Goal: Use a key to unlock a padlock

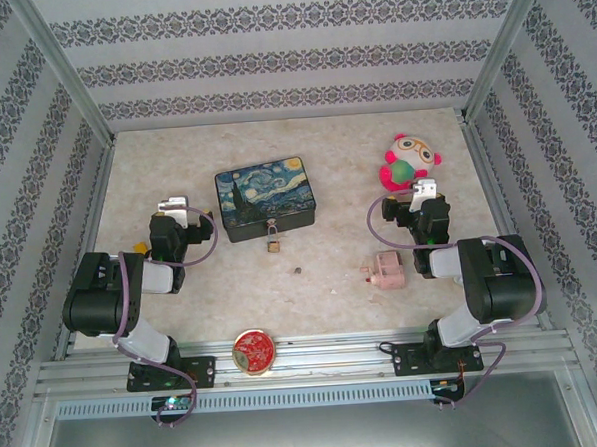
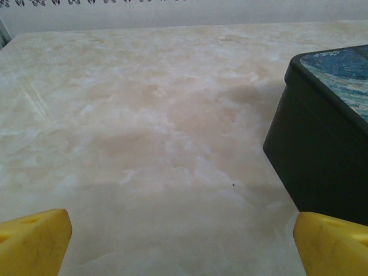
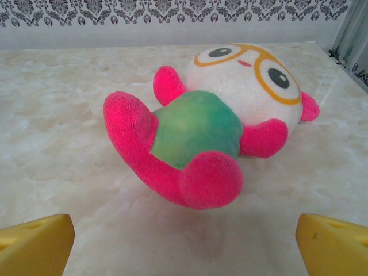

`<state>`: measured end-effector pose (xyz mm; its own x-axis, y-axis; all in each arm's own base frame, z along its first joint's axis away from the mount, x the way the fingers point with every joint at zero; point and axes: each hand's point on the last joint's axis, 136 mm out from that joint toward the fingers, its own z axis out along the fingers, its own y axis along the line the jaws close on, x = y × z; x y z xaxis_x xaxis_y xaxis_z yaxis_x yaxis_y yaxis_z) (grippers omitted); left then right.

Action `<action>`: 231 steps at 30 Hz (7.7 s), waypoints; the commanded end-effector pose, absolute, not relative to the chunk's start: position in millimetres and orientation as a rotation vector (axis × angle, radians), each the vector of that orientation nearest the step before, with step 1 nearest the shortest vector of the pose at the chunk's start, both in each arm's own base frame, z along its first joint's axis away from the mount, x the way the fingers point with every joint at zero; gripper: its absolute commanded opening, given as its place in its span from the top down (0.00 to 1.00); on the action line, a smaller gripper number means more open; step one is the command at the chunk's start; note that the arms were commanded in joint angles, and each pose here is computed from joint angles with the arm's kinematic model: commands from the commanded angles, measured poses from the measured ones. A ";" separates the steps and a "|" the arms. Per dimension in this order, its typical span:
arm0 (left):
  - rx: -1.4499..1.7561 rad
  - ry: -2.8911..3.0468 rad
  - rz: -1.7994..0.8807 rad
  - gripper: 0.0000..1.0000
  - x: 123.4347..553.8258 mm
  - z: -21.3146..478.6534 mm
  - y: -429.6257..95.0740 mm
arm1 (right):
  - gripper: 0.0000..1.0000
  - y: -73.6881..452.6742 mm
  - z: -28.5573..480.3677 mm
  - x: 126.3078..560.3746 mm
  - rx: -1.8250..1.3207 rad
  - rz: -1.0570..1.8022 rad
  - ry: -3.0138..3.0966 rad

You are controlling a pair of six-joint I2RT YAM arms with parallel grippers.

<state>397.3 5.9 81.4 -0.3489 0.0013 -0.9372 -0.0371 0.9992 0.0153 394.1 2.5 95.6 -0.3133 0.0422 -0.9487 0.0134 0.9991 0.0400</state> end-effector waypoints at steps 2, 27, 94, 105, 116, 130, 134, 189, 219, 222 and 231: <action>-0.071 1.899 0.060 0.01 399.0 93.2 14.9 | 0.02 0.5 111.4 399.9 0.040 0.009 1.859; -0.326 1.766 -0.277 0.01 323.4 191.6 -13.2 | 0.11 49.5 183.6 328.4 0.062 -0.161 2.070; -0.472 1.846 -0.348 0.01 309.1 149.8 -60.9 | 1.00 283.5 23.0 250.6 -0.223 0.300 2.919; -0.201 1.896 -0.501 0.01 312.8 162.9 -105.5 | 1.00 277.6 51.6 257.5 -0.152 0.545 2.867; 0.140 1.992 -0.925 0.15 298.7 165.3 -199.5 | 1.00 274.3 95.2 275.0 -0.063 0.791 2.734; 0.398 2.044 -1.117 0.39 280.7 146.0 -276.8 | 1.00 276.6 114.3 272.4 -0.041 0.886 2.677; 0.405 2.037 -1.165 0.44 282.1 146.8 -285.1 | 1.00 276.9 116.6 272.0 -0.039 0.903 2.668; 0.780 1.897 -1.099 1.00 228.9 208.9 -272.1 | 0.55 233.9 200.3 266.2 -0.190 0.883 2.256; 0.895 1.619 -1.324 1.00 202.5 253.9 -288.2 | 0.67 281.5 247.4 193.3 -0.581 1.517 1.917; 0.888 1.622 -1.321 1.00 203.6 253.7 -288.2 | 0.68 281.5 248.5 193.8 -0.581 1.517 1.911; 0.867 1.605 -1.358 1.00 206.3 258.9 -291.3 | 0.67 281.3 244.8 193.7 -0.577 1.516 1.916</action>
<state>211.1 -288.3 248.4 -0.4271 0.0177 -0.9040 0.8828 0.2244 -0.4127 196.1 279.8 240.5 -0.7277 0.0394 -0.6848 -0.6513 0.2736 0.7078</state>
